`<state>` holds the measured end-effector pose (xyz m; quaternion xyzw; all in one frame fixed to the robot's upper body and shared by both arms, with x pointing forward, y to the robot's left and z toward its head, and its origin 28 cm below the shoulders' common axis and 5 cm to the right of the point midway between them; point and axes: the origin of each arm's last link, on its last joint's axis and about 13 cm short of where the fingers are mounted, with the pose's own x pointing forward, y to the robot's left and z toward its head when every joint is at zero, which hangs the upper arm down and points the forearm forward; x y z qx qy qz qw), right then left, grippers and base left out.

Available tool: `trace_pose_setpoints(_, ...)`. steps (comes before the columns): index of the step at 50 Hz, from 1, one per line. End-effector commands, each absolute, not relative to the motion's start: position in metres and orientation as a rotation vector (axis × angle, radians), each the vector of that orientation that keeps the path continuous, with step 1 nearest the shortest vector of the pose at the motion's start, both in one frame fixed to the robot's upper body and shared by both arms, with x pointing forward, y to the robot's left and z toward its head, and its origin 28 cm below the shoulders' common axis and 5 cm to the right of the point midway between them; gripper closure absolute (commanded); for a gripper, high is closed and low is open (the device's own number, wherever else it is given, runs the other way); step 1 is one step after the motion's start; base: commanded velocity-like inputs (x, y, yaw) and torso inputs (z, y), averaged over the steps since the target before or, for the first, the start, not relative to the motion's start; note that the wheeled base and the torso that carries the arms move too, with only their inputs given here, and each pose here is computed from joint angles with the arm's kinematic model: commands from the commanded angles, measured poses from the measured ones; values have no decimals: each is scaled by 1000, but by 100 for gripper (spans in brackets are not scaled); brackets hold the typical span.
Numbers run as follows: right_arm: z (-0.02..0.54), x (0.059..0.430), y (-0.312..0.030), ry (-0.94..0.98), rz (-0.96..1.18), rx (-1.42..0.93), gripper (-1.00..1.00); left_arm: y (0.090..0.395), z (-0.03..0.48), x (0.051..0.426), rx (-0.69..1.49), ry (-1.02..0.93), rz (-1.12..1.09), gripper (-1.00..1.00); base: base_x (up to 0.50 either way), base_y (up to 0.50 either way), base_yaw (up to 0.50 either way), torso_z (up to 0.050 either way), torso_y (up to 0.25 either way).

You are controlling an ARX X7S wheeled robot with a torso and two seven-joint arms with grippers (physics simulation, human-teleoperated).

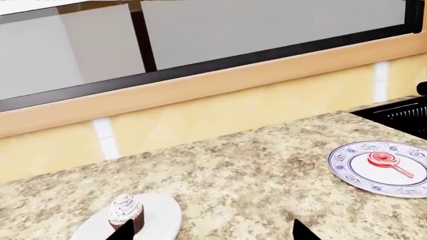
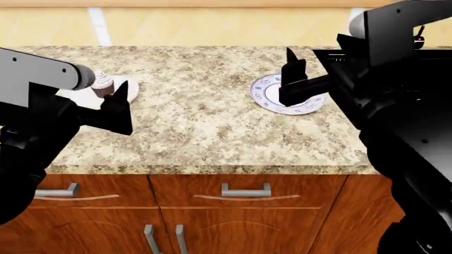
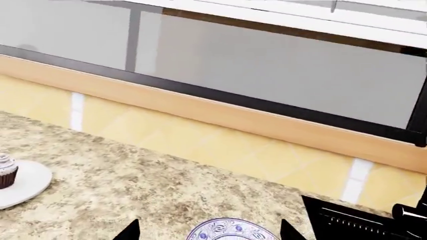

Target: Move the dessert items from the plate to the tray.

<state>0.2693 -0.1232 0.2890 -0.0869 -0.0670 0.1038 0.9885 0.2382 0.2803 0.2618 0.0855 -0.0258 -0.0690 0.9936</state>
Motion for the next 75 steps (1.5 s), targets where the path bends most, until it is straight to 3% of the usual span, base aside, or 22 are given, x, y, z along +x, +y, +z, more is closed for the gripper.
trace_pose_setpoints(1, 314, 283, -127, 113, 314, -171, -100, 291, 293, 239, 187, 10, -174, -100, 0, 0, 0, 50, 10)
trace_pose_setpoints(8, 327, 286, -146, 206, 241, -172, -100, 300, 306, 250, 190, 121, -193, -100, 0, 0, 0, 50, 11)
trace_pose_setpoints(18, 315, 286, -140, 227, 382, -154, -100, 302, 307, 248, 210, 148, -162, -100, 419, 1, 0, 50, 12)
trace_pose_setpoints(43, 326, 284, -139, 92, 397, -160, -100, 288, 307, 244, 260, 139, -212, -100, 500, 111, 0, 50, 31)
trace_pose_setpoints(59, 317, 285, -143, 152, 339, -147, -100, 289, 303, 242, 256, 147, -212, -100, 67, 162, 0, 0, 0)
trace_pose_setpoints(75, 280, 306, -169, 427, 151, -43, -100, 292, 293, 236, 243, 138, -204, -100, 0, 0, 0, 0, 0)
